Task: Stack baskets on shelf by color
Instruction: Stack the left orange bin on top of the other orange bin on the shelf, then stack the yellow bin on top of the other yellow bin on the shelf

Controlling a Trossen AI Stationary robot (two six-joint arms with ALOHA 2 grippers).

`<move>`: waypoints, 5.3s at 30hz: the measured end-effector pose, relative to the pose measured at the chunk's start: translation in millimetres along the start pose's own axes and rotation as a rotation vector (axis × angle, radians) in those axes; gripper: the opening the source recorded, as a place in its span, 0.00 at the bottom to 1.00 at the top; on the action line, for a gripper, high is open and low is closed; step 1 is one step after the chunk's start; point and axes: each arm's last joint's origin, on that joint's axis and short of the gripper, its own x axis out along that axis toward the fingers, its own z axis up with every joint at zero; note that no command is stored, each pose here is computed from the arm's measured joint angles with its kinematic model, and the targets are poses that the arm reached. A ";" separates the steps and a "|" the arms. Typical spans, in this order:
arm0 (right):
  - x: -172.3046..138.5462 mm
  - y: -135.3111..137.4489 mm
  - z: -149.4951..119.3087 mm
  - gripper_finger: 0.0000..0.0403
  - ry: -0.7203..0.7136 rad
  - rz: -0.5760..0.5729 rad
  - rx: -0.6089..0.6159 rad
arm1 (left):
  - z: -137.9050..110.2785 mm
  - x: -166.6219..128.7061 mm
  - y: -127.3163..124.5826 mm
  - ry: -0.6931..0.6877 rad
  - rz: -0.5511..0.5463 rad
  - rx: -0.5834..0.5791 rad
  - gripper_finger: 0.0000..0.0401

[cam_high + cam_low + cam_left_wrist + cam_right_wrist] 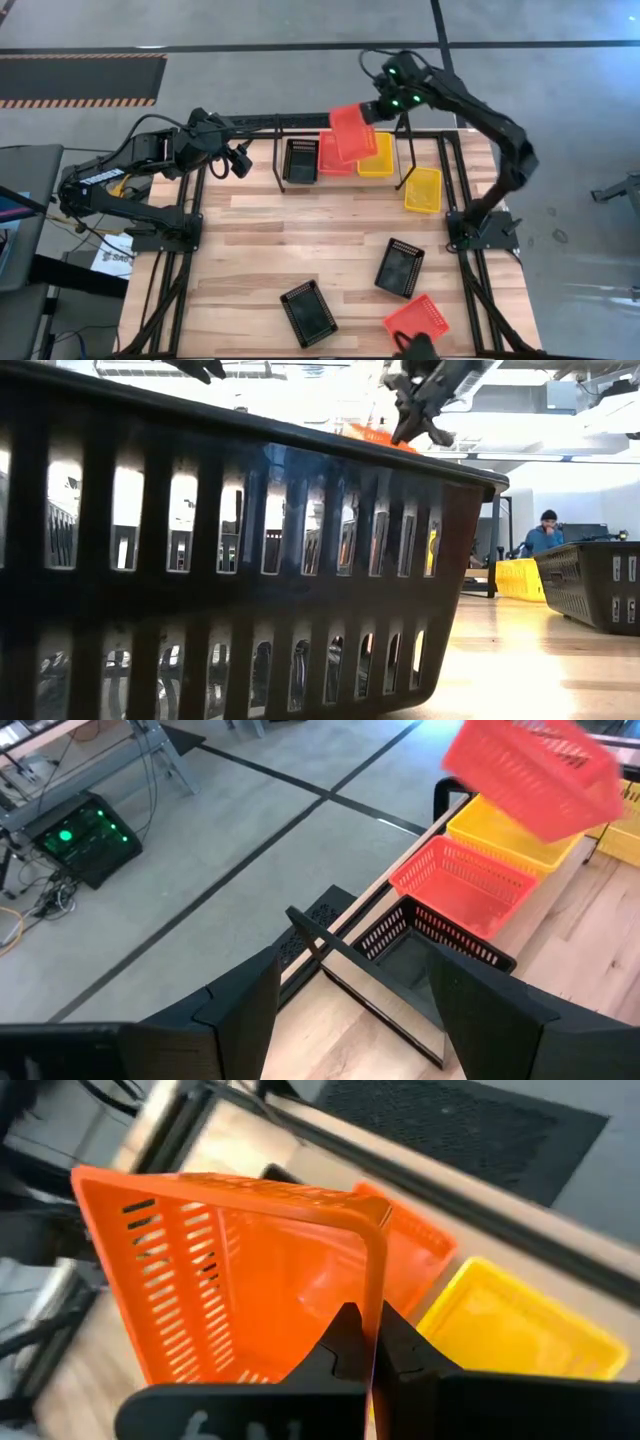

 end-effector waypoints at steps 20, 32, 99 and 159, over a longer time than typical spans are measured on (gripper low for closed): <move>56.4 14.3 10.3 0.01 0.061 -0.104 0.147 | -0.3 0.0 0.1 0.002 0.001 0.018 0.60; 87.1 6.8 -9.4 0.01 0.105 -0.159 0.242 | -1.6 0.1 0.1 0.015 -0.002 0.027 0.60; 5.5 30.8 -23.2 0.18 0.490 -0.146 -0.060 | -1.7 -0.1 -1.4 0.024 -0.053 -0.010 0.60; -28.6 -76.0 -247.4 0.63 0.413 -0.707 0.418 | -0.7 0.1 0.7 0.004 0.018 -0.074 0.60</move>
